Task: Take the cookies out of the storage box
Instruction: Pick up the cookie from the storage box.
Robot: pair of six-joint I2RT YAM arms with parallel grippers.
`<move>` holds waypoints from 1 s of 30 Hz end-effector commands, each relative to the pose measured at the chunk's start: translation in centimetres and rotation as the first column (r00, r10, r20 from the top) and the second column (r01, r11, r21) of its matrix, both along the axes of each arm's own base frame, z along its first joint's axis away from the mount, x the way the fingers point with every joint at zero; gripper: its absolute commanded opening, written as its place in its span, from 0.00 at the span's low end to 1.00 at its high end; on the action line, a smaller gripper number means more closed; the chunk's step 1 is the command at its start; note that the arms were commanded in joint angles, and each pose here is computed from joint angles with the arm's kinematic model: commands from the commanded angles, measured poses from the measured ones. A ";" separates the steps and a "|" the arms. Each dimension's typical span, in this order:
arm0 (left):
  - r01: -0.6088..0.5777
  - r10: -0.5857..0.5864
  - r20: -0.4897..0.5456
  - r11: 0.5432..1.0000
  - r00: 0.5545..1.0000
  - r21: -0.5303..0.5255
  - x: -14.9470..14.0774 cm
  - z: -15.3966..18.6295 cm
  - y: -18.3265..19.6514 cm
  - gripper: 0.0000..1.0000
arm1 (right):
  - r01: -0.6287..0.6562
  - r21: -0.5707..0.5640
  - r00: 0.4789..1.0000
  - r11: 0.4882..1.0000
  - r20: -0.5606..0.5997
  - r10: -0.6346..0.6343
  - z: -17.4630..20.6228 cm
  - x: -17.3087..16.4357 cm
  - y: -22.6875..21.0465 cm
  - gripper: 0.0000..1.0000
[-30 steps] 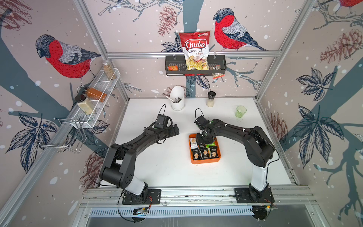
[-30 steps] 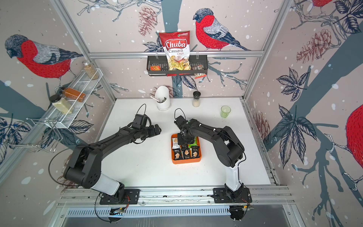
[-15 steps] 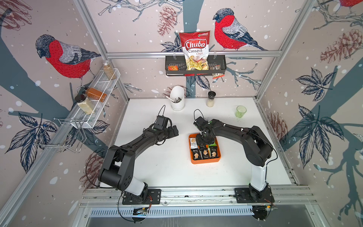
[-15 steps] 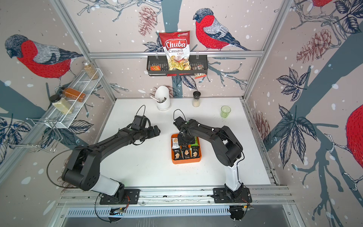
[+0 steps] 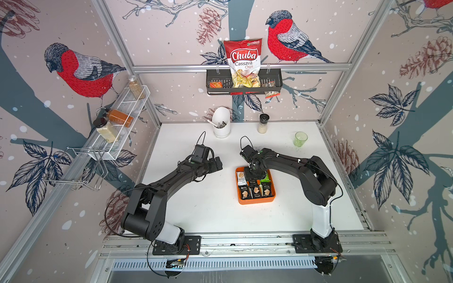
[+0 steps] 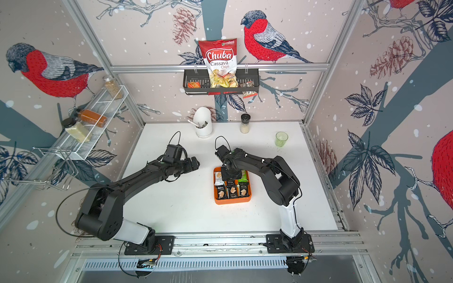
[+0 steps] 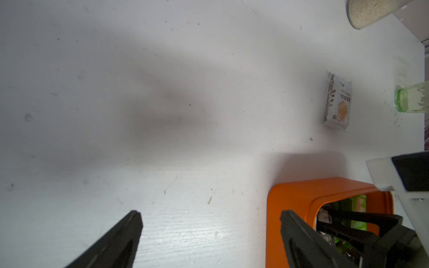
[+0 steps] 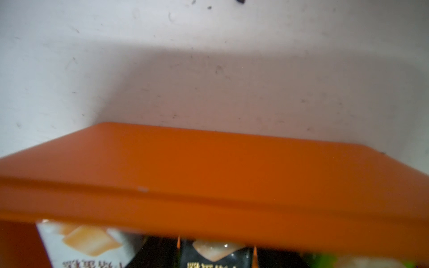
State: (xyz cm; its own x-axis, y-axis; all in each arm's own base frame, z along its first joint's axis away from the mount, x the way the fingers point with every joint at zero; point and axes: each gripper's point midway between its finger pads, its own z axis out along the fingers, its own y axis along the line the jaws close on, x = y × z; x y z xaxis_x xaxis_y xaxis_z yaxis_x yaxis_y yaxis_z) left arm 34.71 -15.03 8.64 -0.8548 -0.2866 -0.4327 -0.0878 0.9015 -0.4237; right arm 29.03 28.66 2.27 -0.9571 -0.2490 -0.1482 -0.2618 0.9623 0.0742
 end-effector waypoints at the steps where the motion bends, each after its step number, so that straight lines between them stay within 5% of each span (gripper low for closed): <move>1: -0.010 0.010 0.010 1.000 1.000 -0.002 0.0 0.2 0.1 0.97 | -0.005 -0.014 1.000 1.000 -0.006 0.005 -0.2 -0.1 -0.2 0.57; 10: -0.017 0.017 0.015 1.000 1.000 0.002 -0.4 0.2 0.4 0.97 | 0.007 -0.005 1.000 1.000 0.002 -0.007 0.3 0.2 0.0 0.46; 30: 0.010 -0.009 0.008 0.999 1.000 -0.044 -0.6 0.5 -0.4 0.97 | 0.046 0.091 0.997 0.995 0.064 -0.052 5.9 -0.3 -1.0 0.44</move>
State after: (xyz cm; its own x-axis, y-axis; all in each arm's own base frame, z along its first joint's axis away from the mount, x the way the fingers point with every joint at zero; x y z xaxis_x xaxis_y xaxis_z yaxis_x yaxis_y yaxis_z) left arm 33.95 -15.23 8.64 -0.8591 -0.2988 -0.4155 -0.0911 0.8882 -0.4504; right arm 29.17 28.26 7.46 -0.9485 -0.2133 -0.2343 -0.2499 0.9582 0.1394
